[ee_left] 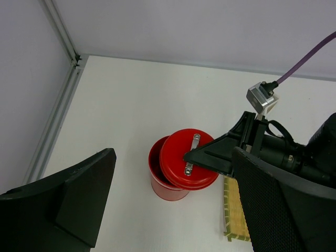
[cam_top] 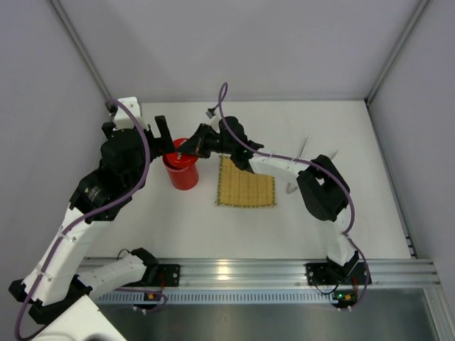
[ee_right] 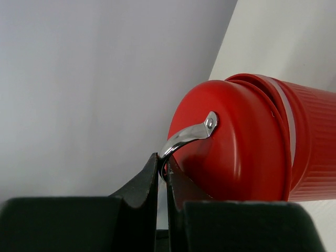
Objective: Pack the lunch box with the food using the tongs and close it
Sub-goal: Close the box lid on the packing box.
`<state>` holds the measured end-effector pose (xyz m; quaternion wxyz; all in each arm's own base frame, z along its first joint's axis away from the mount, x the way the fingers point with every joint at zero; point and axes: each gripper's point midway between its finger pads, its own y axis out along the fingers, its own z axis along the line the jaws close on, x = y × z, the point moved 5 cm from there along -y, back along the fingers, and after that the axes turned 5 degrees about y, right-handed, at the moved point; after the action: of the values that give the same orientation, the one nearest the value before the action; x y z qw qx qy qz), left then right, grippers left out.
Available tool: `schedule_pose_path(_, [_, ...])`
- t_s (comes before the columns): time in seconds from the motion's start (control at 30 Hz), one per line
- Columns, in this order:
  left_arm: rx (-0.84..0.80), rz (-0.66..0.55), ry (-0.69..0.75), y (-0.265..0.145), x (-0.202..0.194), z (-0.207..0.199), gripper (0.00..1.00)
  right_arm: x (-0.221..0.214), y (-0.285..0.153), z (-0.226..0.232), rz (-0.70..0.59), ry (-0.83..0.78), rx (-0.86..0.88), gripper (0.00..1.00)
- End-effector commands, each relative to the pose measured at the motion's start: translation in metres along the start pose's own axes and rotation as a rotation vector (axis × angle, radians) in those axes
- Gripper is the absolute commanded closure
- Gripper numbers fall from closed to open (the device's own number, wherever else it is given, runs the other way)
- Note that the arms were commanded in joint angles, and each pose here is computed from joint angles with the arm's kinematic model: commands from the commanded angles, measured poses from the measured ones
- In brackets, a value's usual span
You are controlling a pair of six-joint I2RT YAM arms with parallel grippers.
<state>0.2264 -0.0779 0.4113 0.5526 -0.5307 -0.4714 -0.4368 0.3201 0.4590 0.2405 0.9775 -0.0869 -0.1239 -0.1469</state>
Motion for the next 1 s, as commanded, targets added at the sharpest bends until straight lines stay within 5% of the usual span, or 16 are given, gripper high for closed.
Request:
schedule_pose_path(0.0, [0.006,-0.061,-0.049,-0.008,0.019,0.006,0.04,0.005,0.008,0.047,-0.021,-0.076,0.16,1.0])
schedule_pose_path(0.97, [0.024,-0.044,-0.024,-0.007,0.014,0.008,0.04,-0.026,0.032,0.0,0.067,-0.04,0.107,1.0])
